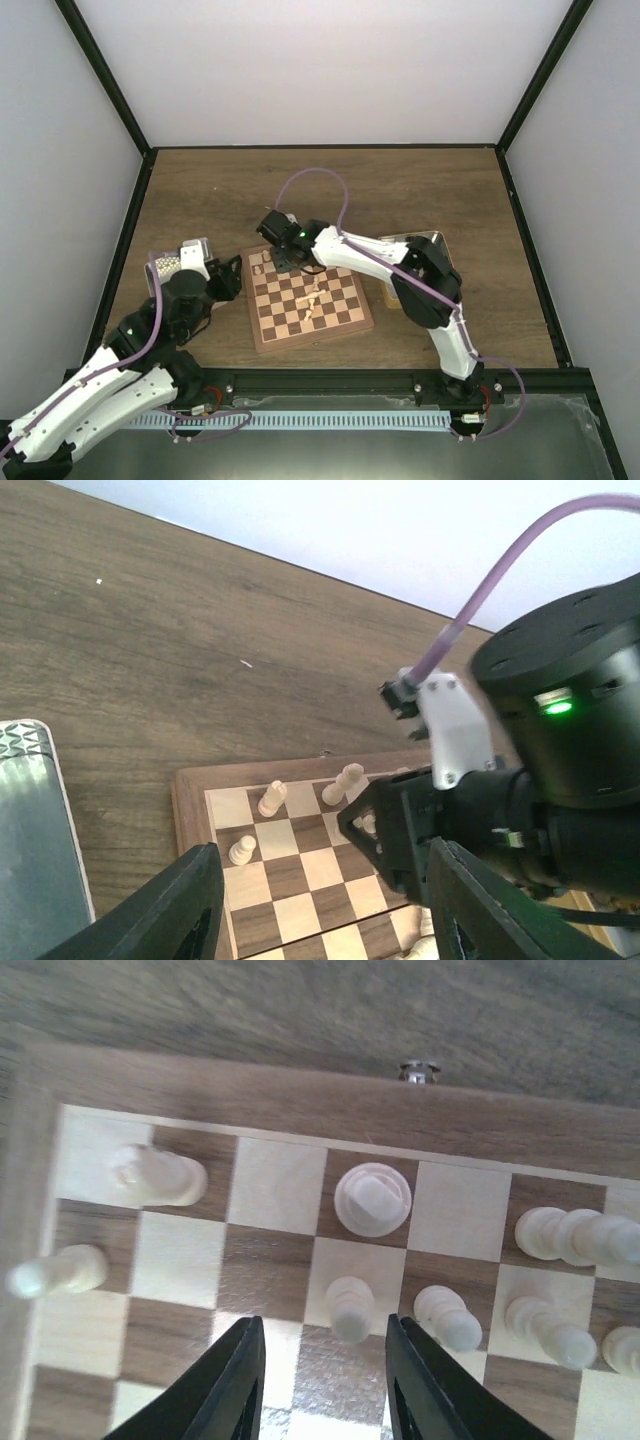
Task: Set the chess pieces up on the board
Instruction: Place the chess piece on the chessboard, then pick up the chess piece from the chessboard.
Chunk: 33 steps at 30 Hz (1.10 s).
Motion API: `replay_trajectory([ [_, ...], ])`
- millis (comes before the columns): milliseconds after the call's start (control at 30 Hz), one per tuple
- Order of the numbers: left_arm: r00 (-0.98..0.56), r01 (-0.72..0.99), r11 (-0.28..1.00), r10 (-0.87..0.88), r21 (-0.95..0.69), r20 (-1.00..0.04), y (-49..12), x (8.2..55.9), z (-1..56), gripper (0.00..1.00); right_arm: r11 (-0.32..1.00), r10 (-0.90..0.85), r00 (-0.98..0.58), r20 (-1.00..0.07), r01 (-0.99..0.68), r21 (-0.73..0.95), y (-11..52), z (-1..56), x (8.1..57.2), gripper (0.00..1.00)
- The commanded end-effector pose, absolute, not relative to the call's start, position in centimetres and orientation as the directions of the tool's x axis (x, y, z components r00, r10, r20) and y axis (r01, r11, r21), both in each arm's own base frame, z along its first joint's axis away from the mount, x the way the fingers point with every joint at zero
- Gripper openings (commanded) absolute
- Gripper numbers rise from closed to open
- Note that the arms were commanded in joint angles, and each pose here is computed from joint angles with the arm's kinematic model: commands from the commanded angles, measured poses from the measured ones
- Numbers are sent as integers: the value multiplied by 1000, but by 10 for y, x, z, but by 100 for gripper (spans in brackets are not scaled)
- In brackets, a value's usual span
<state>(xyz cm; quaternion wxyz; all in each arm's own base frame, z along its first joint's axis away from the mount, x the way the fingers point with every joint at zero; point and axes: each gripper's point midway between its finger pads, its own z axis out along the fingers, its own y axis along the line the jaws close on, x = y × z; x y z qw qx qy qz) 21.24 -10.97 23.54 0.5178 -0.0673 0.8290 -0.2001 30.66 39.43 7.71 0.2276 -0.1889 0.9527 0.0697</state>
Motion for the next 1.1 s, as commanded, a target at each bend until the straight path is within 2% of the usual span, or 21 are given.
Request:
replay_trajectory([
  [0,-464,131,907,-301,-400,-833,-118,213,235,59,908,-232,-797,-557,-383,169,400,132,303,36],
  [200,-530,208,887,-251,-411,-810,-142,211,220,64,909,-126,-811,-571,-326,262,367,144,280,38],
  [467,-655,325,822,-161,-467,-739,-190,206,182,64,906,-40,-887,-459,-226,359,328,107,235,41],
  [833,-697,295,831,-150,-471,-701,-198,211,158,59,895,-125,-926,-357,-260,362,344,71,189,38],
  [1067,-665,244,860,-188,-449,-722,-183,215,162,59,927,-168,-935,-312,-257,272,347,52,170,40],
])
